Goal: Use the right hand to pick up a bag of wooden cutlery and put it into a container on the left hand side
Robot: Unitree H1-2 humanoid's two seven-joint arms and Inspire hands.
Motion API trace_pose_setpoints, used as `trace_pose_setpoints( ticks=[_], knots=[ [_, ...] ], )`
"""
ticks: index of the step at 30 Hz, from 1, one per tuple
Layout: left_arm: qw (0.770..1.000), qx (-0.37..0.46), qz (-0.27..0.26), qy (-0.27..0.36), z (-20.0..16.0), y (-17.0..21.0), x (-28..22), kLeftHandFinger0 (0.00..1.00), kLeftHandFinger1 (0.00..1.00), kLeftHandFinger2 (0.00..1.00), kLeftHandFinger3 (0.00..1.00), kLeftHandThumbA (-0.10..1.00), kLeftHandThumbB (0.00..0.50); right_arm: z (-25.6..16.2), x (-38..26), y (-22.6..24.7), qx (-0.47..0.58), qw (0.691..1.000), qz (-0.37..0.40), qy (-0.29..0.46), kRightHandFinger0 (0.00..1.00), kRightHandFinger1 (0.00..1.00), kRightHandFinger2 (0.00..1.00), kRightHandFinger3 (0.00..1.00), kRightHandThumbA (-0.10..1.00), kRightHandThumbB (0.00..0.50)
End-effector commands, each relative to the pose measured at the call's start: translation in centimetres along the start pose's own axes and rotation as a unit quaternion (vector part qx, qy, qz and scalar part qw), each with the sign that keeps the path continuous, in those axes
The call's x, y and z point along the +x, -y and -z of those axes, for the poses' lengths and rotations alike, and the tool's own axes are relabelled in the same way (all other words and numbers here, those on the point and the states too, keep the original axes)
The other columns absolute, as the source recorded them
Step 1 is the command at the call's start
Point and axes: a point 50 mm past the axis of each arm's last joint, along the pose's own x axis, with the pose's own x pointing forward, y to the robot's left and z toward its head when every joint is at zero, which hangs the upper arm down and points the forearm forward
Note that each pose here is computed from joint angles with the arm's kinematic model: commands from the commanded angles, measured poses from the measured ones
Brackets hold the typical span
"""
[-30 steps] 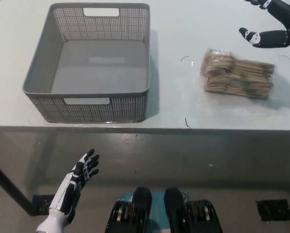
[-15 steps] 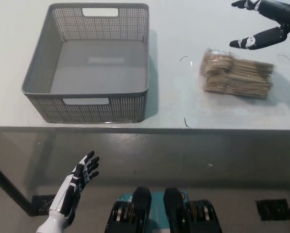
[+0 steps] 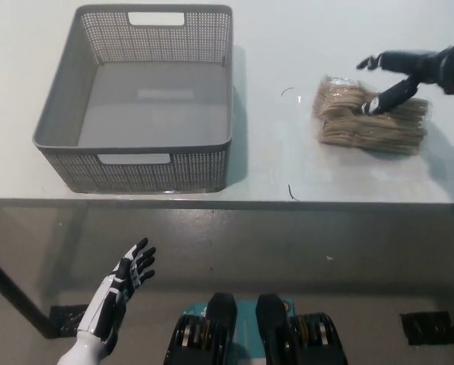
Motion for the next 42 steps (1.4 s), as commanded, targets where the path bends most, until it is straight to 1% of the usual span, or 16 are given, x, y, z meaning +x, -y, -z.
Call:
trace_pose_setpoints(
  ticks=[1, 8, 13, 23, 25, 30, 32, 33, 34, 35, 36, 37, 38, 39, 40, 42],
  knots=[
    [1.0, 0.01, 0.004, 0.023, -0.7, -0.5, 0.0, 1.0, 1.0, 1.0, 1.0, 1.0, 0.036, -0.9, -1.0, 4.4, -0.042, 0.998, 0.047, -0.002, 1.0, 1.0, 1.0, 1.0, 0.7, 0.5],
    [1.0, 0.013, 0.007, 0.025, -0.7, -0.6, -0.1, 1.0, 1.0, 1.0, 1.0, 1.0, 0.044, -0.6, 0.2, 3.9, -0.035, 0.999, 0.03, -0.013, 1.0, 1.0, 1.0, 1.0, 0.68, 0.5],
    [1.0, 0.015, 0.008, 0.026, -0.7, -0.7, -0.1, 1.0, 1.0, 1.0, 1.0, 1.0, 0.08, -0.3, 0.9, 2.9, -0.042, 0.999, 0.005, -0.026, 1.0, 1.0, 1.0, 1.0, 0.67, 0.5],
    [0.999, 0.015, 0.013, 0.031, -0.7, -1.0, 0.3, 1.0, 1.0, 1.0, 1.0, 1.0, 0.09, 0.2, 3.0, -1.6, -0.01, 0.997, -0.068, -0.028, 1.0, 1.0, 1.0, 1.0, 0.64, 0.5],
    [0.999, 0.016, 0.015, 0.032, -0.7, -1.0, 0.4, 1.0, 1.0, 1.0, 1.0, 1.0, 0.089, 0.2, 3.4, -2.7, 0.007, 0.996, -0.084, -0.021, 1.0, 1.0, 1.0, 1.0, 0.59, 0.5],
    [0.999, 0.021, 0.017, 0.035, -0.9, -1.0, 0.8, 1.0, 1.0, 1.0, 1.0, 1.0, 0.087, -0.8, 4.1, -4.0, -0.022, 0.994, -0.107, -0.016, 1.0, 1.0, 1.0, 1.0, 0.67, 0.5],
    [0.999, 0.019, 0.017, 0.037, -0.9, -1.0, 0.8, 1.0, 1.0, 1.0, 1.0, 1.0, 0.089, -0.9, 4.4, -4.5, -0.017, 0.995, -0.099, -0.011, 1.0, 1.0, 1.0, 1.0, 0.58, 0.5],
    [0.999, 0.019, 0.017, 0.036, -0.9, -0.9, 0.8, 1.0, 1.0, 1.0, 1.0, 1.0, 0.094, -0.9, 4.6, -4.8, -0.017, 0.997, -0.073, -0.004, 0.86, 0.98, 1.0, 1.0, 0.35, 0.412],
    [0.999, 0.019, 0.017, 0.036, -0.9, -0.9, 0.7, 1.0, 1.0, 1.0, 1.0, 1.0, 0.096, -0.9, 4.8, -5.0, -0.014, 0.999, -0.045, -0.001, 0.7, 0.82, 0.97, 1.0, 0.32, 0.429],
    [0.999, 0.019, 0.017, 0.035, -1.0, -0.9, 0.7, 1.0, 1.0, 1.0, 1.0, 1.0, 0.097, -0.8, 4.8, -5.1, -0.016, 1.0, -0.021, 0.004, 0.57, 0.7, 0.8, 0.88, 0.17, 0.378],
    [0.999, 0.02, 0.017, 0.034, -1.0, -1.0, 0.8, 1.0, 1.0, 1.0, 1.0, 1.0, 0.099, -0.8, 4.9, -5.1, -0.013, 0.999, 0.037, 0.02, 0.29, 0.46, 0.56, 0.58, -0.09, 0.235],
    [0.999, 0.02, 0.016, 0.034, -1.2, -1.0, 0.9, 1.0, 1.0, 1.0, 1.0, 1.0, 0.098, -0.6, 4.8, -5.1, -0.009, 0.996, 0.082, 0.038, 0.08, 0.31, 0.45, 0.41, -0.1, 0.205],
    [0.999, 0.02, 0.017, 0.035, -1.2, -1.0, 1.0, 1.0, 1.0, 1.0, 1.0, 1.0, 0.096, -0.5, 4.7, -4.9, 0.015, 0.993, 0.111, 0.048, 0.02, 0.26, 0.51, 0.47, -0.1, 0.181],
    [0.999, 0.02, 0.017, 0.036, -1.2, -1.1, 1.1, 1.0, 1.0, 1.0, 1.0, 1.0, 0.094, -0.5, 4.6, -4.7, 0.023, 0.991, 0.121, 0.053, 0.0, 0.35, 0.77, 0.67, -0.1, 0.133],
    [0.999, 0.022, 0.017, 0.037, -1.3, -1.2, 1.2, 1.0, 1.0, 1.0, 1.0, 1.0, 0.102, -0.5, 4.4, -4.2, 0.03, 0.987, 0.142, 0.062, 0.03, 0.53, 0.85, 0.89, -0.1, 0.132],
    [0.999, 0.02, 0.017, 0.037, -1.4, -1.1, 1.2, 1.0, 1.0, 1.0, 1.0, 1.0, 0.103, -0.4, 4.2, -3.9, 0.039, 0.982, 0.166, 0.076, 0.08, 0.58, 0.88, 0.95, -0.1, 0.124]
  ],
)
